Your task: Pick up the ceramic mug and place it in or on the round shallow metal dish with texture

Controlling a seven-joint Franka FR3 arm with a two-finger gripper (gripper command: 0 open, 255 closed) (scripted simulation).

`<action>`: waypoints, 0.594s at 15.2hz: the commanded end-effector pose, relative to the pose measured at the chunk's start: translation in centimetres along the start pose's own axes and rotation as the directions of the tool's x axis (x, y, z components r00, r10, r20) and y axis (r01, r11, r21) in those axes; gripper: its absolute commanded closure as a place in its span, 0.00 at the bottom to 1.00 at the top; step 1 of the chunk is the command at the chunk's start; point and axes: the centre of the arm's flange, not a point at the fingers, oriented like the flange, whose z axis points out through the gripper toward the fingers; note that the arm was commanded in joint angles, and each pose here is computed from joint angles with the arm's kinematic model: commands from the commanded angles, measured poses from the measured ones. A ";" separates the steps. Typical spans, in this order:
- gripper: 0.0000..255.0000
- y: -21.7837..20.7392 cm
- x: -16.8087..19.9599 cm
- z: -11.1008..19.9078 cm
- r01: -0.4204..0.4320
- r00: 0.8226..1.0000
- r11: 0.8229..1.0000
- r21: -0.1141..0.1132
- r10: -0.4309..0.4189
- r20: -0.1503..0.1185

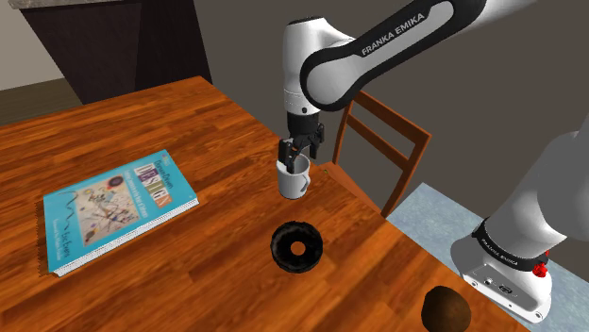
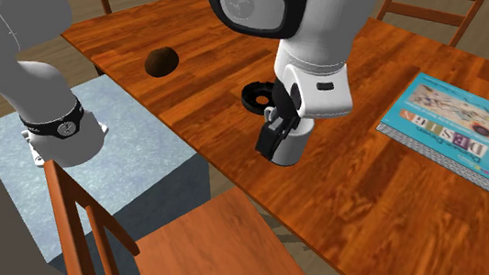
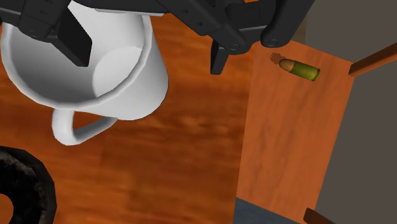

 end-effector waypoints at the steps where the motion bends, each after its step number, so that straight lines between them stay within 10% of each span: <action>1: 0.00 0.0 0.0 0.1 0.000 1.000 1.000 0.000 0.000 0.000; 5: 0.00 0.0 0.0 0.1 0.000 1.000 1.000 0.000 0.000 0.000; 6: 1.00 0.0 0.0 0.1 0.000 1.000 1.000 0.000 0.000 0.000; 9: 1.00 0.0 0.0 0.1 0.000 1.000 1.000 0.000 0.000 0.000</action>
